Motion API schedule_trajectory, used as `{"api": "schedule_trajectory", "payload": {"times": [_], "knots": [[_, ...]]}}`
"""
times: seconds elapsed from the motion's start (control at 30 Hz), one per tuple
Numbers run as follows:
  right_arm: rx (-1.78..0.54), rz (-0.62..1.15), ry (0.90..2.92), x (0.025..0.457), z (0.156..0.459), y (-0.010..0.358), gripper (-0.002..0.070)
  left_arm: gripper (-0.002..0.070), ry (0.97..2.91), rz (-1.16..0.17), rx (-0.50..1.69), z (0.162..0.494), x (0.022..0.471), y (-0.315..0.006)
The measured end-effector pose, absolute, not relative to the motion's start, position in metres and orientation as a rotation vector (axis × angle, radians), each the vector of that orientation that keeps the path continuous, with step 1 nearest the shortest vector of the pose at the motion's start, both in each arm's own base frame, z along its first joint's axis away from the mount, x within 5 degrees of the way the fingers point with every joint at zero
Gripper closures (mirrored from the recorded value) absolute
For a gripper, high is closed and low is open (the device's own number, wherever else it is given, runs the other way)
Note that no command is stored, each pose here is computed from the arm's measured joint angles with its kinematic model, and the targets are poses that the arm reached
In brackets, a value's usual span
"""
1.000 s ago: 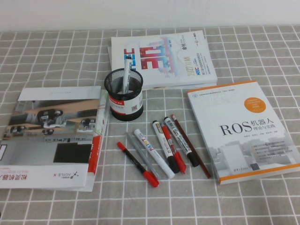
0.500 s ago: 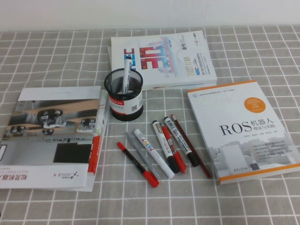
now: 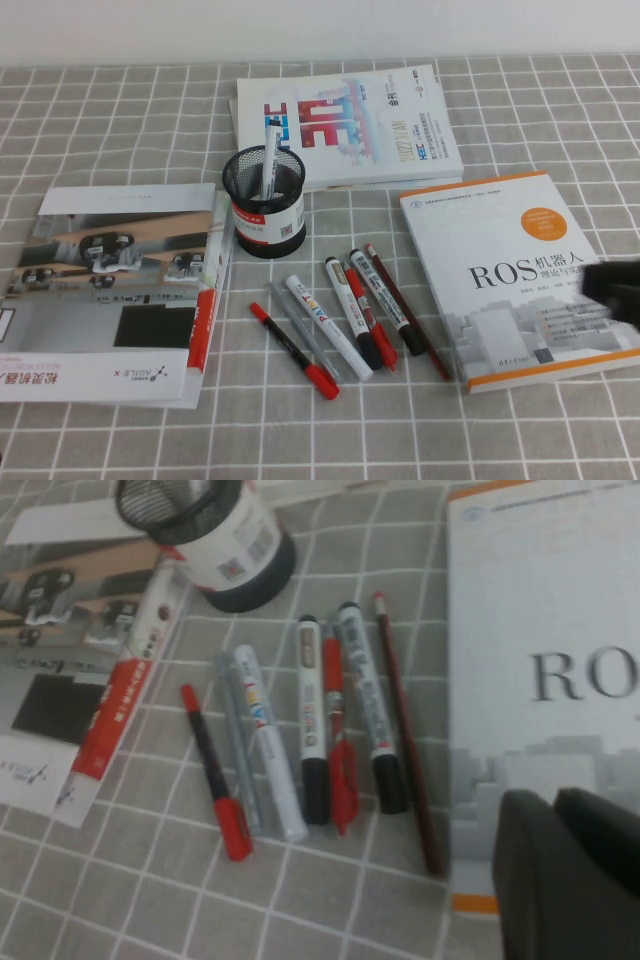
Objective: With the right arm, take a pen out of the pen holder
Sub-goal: 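Take a marker out of the pen holder and lay it on the table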
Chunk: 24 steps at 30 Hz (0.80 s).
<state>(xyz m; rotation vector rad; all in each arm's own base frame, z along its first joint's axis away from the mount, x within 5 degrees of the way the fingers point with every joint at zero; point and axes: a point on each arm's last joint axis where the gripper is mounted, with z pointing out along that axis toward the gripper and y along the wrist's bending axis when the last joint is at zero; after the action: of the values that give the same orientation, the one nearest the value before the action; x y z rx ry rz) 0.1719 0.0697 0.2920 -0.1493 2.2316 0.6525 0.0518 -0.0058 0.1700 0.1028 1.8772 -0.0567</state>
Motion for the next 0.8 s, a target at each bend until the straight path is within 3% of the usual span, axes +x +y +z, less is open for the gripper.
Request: {"api": "schedule_trajectory", "payload": {"times": [0.57, 0.8], "knots": [[-0.645, 0.775, 2.239, 0.263, 0.272, 0.260, 0.0688, 0.0678, 1.877, -0.057, 0.103, 0.170, 0.052, -0.006], [-0.665, 0.794, 2.127, 0.302, 0.290, 0.309, 0.0688, 0.0678, 1.877, -0.057, 0.103, 0.170, 0.052, -0.006]]}}
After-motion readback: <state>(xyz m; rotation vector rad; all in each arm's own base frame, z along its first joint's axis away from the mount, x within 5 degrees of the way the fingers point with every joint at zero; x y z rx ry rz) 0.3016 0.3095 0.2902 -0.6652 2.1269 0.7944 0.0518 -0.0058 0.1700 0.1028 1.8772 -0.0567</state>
